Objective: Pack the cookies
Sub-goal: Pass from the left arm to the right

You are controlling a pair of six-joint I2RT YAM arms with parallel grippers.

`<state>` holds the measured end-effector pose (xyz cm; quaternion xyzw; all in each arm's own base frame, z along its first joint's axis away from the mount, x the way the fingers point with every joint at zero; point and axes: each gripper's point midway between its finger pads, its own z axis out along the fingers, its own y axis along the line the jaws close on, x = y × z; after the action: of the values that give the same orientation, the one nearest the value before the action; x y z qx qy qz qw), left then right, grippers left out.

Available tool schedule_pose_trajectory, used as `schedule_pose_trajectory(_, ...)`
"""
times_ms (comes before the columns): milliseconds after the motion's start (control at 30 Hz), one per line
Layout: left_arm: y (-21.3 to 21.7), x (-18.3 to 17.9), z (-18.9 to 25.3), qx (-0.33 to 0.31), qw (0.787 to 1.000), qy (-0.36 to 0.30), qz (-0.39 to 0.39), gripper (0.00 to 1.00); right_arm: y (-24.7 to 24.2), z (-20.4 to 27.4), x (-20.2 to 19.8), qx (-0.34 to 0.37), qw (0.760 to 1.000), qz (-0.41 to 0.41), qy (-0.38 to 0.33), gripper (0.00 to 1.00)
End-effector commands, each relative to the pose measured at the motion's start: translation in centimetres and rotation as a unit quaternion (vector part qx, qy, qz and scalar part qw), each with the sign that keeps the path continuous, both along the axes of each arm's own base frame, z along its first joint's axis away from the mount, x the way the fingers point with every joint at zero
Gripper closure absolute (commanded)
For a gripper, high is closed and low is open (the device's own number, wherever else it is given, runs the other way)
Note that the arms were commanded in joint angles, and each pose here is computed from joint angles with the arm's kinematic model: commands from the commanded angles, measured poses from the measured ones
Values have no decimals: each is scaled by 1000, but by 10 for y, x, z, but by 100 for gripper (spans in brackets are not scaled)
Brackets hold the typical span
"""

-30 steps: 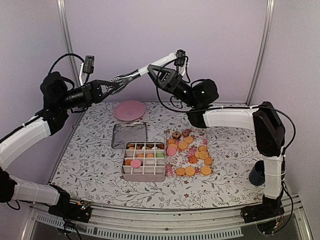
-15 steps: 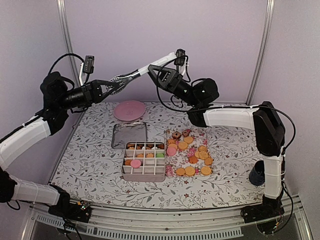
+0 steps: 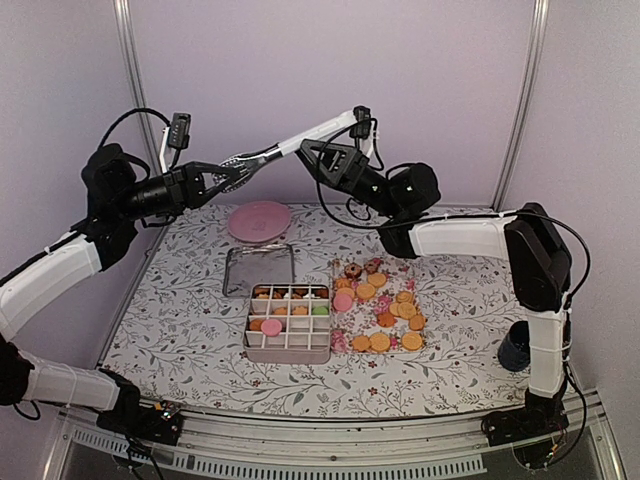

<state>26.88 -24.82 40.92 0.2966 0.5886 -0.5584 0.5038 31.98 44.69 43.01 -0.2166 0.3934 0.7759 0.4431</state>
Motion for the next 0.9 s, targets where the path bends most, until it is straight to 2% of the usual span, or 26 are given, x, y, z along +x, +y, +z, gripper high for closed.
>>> schedule_pose_trajectory(0,1,-11,18,-7,999,-38,-9,100,-27,13,-4,31,999,12,0,28)
schedule_pose_trajectory(467,1,-8,11,-1,999,-35,-8,100,-30,17,-7,3,1000,12,-18,25)
schedule_pose_trajectory(867,1,-7,11,-1,1000,-30,-6,100,-1,23,-22,-20,998,28,-55,33)
